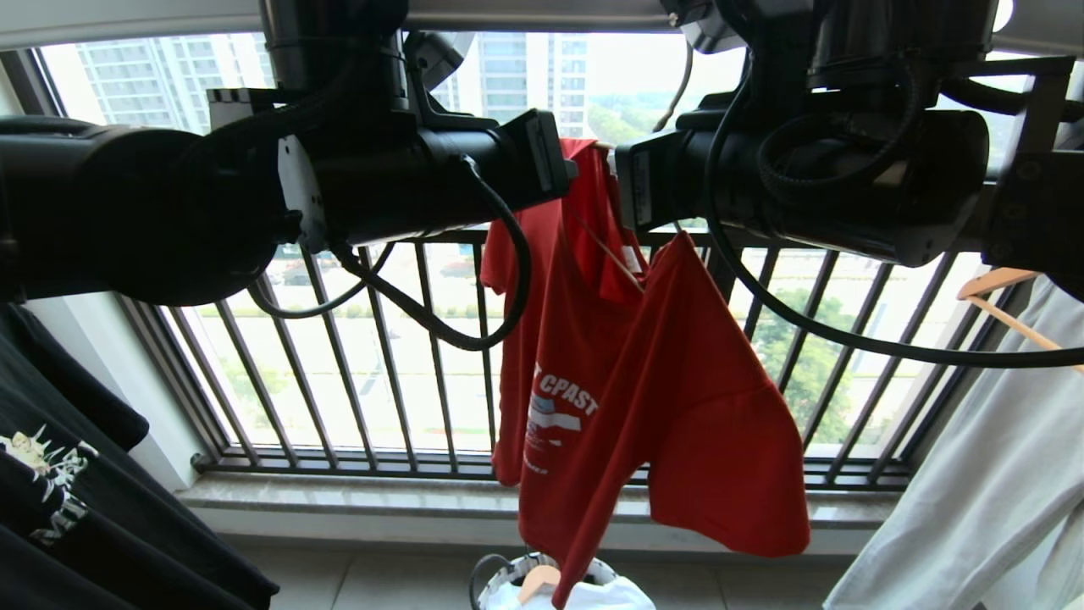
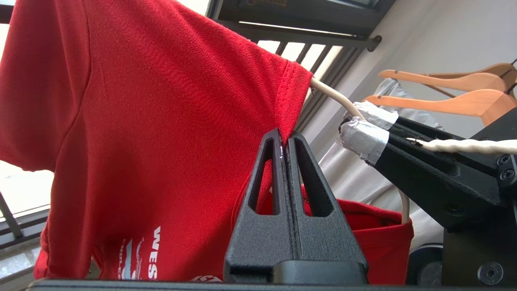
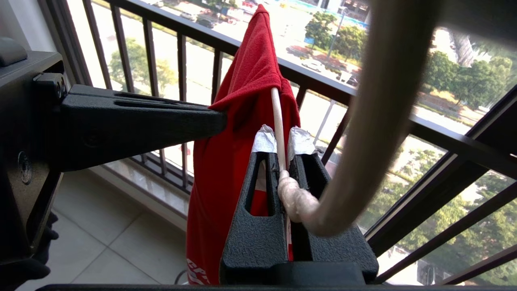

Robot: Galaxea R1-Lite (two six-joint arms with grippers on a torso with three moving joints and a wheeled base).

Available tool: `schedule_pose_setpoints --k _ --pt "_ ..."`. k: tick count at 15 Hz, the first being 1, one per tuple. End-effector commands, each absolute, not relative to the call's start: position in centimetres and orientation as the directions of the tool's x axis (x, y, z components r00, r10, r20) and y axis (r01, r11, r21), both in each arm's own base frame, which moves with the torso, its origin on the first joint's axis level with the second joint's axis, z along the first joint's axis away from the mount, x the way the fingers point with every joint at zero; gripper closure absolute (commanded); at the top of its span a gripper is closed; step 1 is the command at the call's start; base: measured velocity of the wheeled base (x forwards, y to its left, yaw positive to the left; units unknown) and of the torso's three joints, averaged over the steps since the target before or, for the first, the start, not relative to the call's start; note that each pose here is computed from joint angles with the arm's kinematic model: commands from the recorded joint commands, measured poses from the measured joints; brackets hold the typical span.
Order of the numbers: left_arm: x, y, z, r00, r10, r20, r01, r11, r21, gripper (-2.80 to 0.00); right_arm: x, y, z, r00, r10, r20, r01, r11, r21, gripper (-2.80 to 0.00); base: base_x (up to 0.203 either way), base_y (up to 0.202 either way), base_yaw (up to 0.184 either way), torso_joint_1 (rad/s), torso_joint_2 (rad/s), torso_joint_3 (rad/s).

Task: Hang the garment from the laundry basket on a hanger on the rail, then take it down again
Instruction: Take the clothes off the clothes rack

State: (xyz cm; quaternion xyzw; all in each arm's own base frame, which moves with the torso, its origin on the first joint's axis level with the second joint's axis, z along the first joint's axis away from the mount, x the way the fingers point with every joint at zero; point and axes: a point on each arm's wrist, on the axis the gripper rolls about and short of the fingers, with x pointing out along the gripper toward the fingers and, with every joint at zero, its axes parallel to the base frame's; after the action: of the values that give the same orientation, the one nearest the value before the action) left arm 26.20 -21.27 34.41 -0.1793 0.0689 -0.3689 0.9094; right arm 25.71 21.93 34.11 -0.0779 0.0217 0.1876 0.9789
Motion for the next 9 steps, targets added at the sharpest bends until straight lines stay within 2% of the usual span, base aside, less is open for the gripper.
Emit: schedule_pose_setpoints --k 1,6,9 --pt "26.8 -21.7 33.6 0.72 -0.694 -0.018 0.637 0.67 -0.381 0.0 25.8 22.1 33.9 0.929 0.362 -0.079 -0.37 0.917 -0.148 0.0 0.0 0.0 0.0 0.0 0.0 0.0" --pt "28.4 -22.7 31.8 0.724 -0.687 -0.06 0.619 0.685 -0.384 0.0 25.8 22.0 33.9 0.929 0.362 -0.078 -0.37 0.917 -0.148 0.0 0.0 0.0 0.0 0.0 0.0 0.0" --pt "30.1 -23.3 31.0 0.738 -0.674 0.01 0.627 0.681 -0.379 0.0 25.8 22.0 33.8 0.929 0.362 -0.081 -0.37 0.917 -0.147 0.0 0.0 0.0 0.0 0.0 0.0 0.0"
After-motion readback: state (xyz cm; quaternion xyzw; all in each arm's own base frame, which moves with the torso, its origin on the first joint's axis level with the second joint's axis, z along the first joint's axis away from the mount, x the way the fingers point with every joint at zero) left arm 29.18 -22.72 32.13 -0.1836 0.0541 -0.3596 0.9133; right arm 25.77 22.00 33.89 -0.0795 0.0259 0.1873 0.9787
